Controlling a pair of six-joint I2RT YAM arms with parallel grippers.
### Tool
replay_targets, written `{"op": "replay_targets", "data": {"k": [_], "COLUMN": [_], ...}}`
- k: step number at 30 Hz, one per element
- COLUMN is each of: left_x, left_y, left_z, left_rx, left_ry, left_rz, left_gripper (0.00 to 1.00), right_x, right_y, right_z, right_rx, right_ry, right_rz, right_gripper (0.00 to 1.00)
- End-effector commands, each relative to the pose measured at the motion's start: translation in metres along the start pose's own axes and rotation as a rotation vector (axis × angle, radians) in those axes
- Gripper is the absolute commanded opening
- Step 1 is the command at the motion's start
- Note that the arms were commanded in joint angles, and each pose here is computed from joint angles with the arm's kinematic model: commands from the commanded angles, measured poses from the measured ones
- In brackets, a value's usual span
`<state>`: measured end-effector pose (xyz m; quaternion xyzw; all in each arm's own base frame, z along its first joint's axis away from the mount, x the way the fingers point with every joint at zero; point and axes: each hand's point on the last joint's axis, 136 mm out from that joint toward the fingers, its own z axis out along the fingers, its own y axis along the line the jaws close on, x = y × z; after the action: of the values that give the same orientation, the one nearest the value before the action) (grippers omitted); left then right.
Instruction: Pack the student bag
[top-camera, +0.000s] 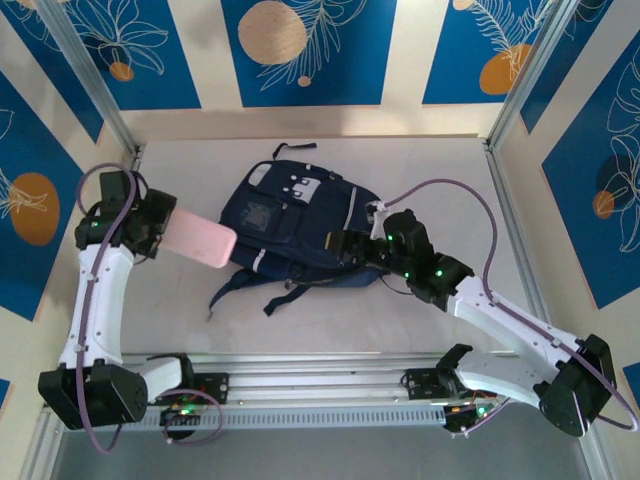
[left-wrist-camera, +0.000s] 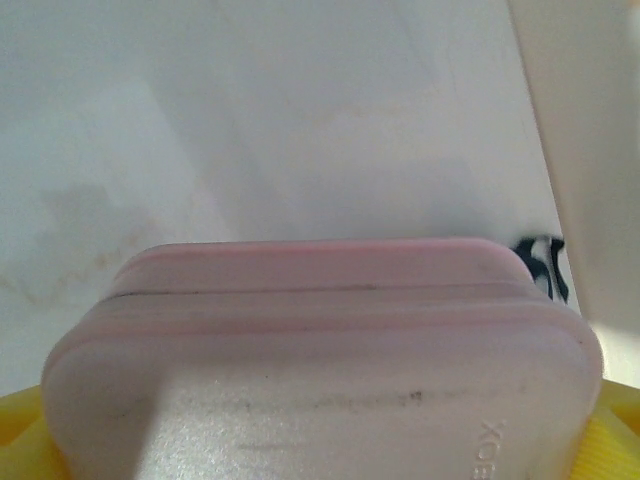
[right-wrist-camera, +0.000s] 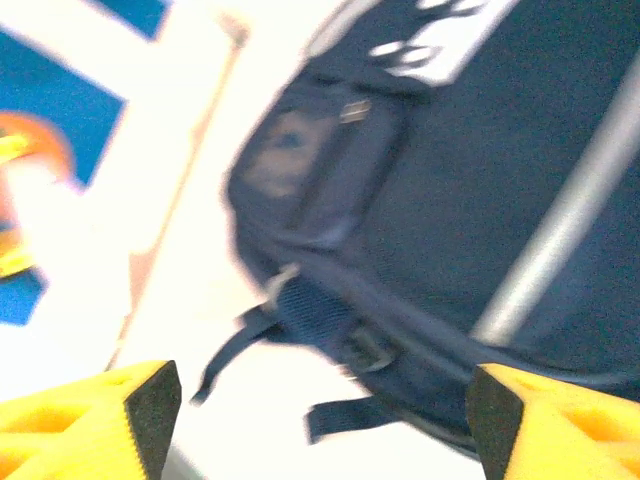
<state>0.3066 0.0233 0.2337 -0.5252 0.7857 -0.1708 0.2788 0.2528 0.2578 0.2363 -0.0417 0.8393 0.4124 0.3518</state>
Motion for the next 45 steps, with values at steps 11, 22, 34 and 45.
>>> {"op": "replay_targets", "data": {"k": [11, 22, 34, 45], "left_x": [0.104, 0.135, 0.148, 0.154], "left_y": [-0.046, -0.058, -0.067, -0.072], "left_z": [-0.012, -0.018, -0.026, -0.022], "left_rx": [0.164, 0.182, 0.198, 0.204], "left_ry": [0.296, 0.339, 0.343, 0.367], "left_rz": [0.002, 0.063, 0.118, 0.122], "left_gripper": [0.79, 0.79, 0.79, 0.79], "right_x": [0.04, 0.061, 0.047, 0.041], "right_y": [0.091, 0.122, 0.084, 0.063], "right_z": [0.024, 0.031, 0.054, 0.048], "right_rx": [-0.465, -0.573, -0.318, -0.211], "right_ry": [0.282, 0.355, 0.25, 0.2], "right_rz": [-0.05, -0.112, -0.108, -0.103], "right_gripper": [0.9, 0.88, 0.81, 0.81]}}
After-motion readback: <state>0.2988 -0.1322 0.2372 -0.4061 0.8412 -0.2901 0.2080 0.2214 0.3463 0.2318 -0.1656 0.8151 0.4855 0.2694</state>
